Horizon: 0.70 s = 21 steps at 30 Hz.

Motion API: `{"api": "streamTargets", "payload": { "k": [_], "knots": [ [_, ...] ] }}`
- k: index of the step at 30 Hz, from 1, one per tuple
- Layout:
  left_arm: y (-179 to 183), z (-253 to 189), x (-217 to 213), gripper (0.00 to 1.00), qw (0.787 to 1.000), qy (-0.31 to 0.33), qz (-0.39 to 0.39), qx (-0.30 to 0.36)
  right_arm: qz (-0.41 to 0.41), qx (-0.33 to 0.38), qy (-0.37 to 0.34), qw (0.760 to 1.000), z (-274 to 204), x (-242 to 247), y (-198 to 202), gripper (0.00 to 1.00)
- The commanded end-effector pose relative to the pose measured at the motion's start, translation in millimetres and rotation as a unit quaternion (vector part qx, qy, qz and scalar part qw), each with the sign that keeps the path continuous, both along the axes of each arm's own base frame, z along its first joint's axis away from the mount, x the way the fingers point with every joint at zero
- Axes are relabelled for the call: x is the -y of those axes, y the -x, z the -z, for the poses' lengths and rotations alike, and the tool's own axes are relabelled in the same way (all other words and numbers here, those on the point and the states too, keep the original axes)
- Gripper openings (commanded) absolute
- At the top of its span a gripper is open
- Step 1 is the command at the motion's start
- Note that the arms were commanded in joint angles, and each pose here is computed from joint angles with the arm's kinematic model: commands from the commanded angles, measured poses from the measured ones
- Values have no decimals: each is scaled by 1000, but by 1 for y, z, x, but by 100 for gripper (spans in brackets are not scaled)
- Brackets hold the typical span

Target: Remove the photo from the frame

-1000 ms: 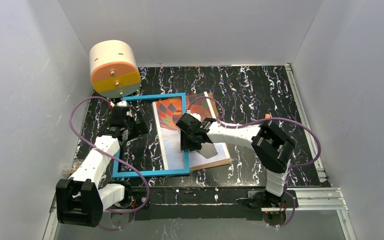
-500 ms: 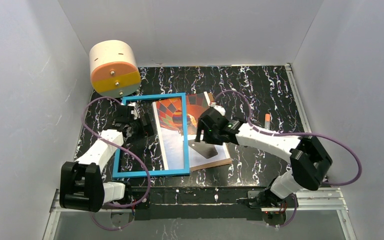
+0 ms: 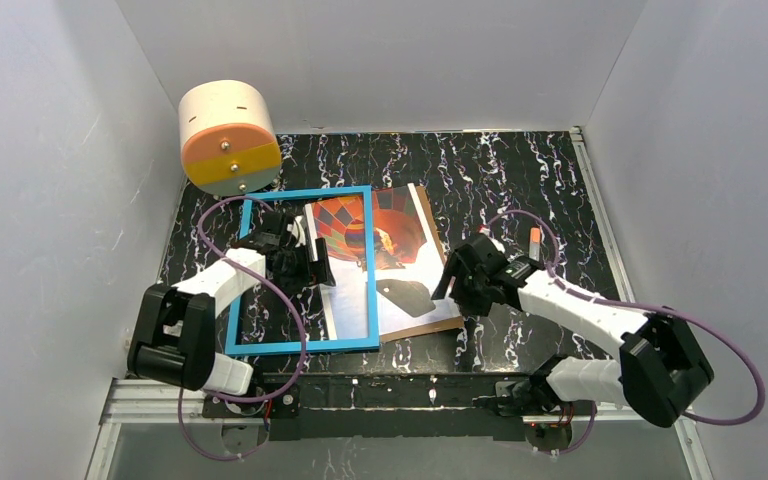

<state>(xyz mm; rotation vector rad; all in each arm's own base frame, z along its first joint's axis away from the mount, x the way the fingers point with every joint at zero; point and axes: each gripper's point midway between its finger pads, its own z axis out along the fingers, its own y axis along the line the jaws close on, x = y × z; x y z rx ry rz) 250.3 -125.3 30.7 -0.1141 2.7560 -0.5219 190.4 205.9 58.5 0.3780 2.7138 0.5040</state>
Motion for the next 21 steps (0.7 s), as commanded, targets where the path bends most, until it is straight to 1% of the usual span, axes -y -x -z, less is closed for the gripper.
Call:
{"api": "streamTargets", "payload": {
  "k": [1, 6, 14, 17, 21],
  "knots": [
    [16, 11, 3, 90, 999, -3, 21, -36, 28, -1, -5, 1000, -3, 14, 2, 80],
    [21, 17, 7, 88, 998, -7, 32, -54, 16, -18, 2, 1000, 5, 22, 6, 80],
    [21, 17, 6, 87, 998, -20, 35, -50, 6, -37, -3, 999, 18, 25, 4, 72],
    [22, 17, 7, 87, 998, -21, 38, -52, 1, -49, -9, 999, 24, 24, 8, 71],
    [24, 19, 8, 87, 997, -21, 40, -55, -5, -56, -8, 998, 29, 25, 10, 66]
  ]
}}
